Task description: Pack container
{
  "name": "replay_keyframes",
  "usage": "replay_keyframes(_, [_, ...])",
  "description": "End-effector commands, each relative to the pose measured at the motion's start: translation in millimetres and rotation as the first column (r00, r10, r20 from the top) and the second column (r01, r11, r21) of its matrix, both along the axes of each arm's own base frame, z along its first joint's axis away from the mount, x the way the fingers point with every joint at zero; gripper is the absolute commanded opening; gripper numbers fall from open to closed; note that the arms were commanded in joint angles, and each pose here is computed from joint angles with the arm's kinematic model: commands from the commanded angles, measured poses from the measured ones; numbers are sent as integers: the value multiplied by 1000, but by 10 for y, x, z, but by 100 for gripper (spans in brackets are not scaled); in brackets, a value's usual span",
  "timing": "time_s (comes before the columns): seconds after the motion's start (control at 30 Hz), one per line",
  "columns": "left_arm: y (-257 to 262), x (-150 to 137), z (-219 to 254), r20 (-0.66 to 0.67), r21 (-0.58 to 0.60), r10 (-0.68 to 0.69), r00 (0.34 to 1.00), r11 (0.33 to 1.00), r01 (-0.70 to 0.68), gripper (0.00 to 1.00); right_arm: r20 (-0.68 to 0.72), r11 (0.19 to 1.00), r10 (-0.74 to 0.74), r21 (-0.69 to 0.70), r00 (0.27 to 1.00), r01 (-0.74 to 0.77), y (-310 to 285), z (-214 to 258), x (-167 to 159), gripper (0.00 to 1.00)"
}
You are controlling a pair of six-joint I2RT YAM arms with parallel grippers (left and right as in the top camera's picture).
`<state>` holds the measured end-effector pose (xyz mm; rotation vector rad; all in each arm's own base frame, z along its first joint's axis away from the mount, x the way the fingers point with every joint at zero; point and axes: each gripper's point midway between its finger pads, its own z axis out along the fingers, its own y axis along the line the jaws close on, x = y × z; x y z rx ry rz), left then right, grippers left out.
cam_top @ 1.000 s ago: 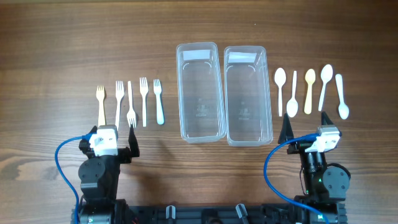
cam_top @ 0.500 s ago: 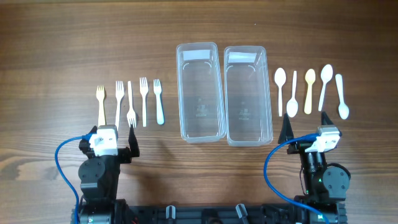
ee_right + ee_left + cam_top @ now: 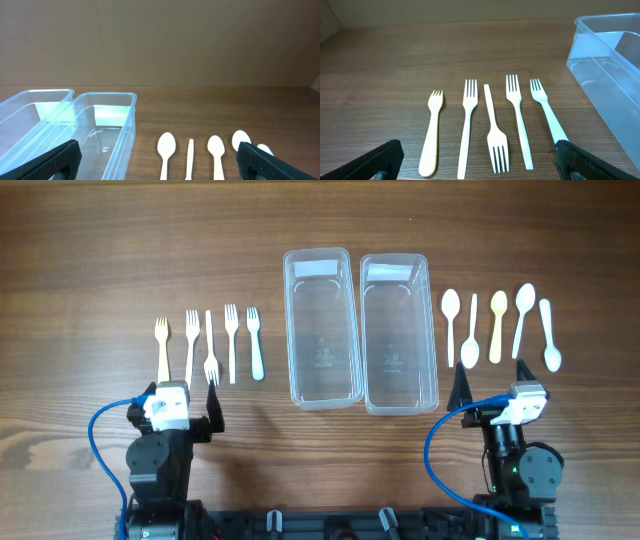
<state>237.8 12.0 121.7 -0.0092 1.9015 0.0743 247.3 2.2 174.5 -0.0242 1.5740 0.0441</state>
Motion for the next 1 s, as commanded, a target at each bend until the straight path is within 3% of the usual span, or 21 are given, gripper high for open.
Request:
replay_keyframes(0.0, [-40,2,-64,-14,12,-27,1000,1000,27,100,16,1000,14,-14,1000,-14,20,35,-10,100])
replay_keyframes(0.5, [-40,2,-61,-13,12,-27,1000,1000,27,100,17,1000,14,-14,1000,-14,20,35,-10,100])
replay_keyframes(0.6, [-40,2,-64,-14,12,-26,1000,1000,27,100,37,998,-19,-64,999,21,-36,80,-8,100])
replay_keyframes(0.77, [-40,2,-64,-14,12,-27,1000,1000,27,100,81,989,120,-102,990,-111,201,189,-37,100])
replay_keyframes(0.97, [-40,2,-62,-14,12,-27,1000,1000,27,100,95,995,-22,-97,995,32,-40,579,-49,100])
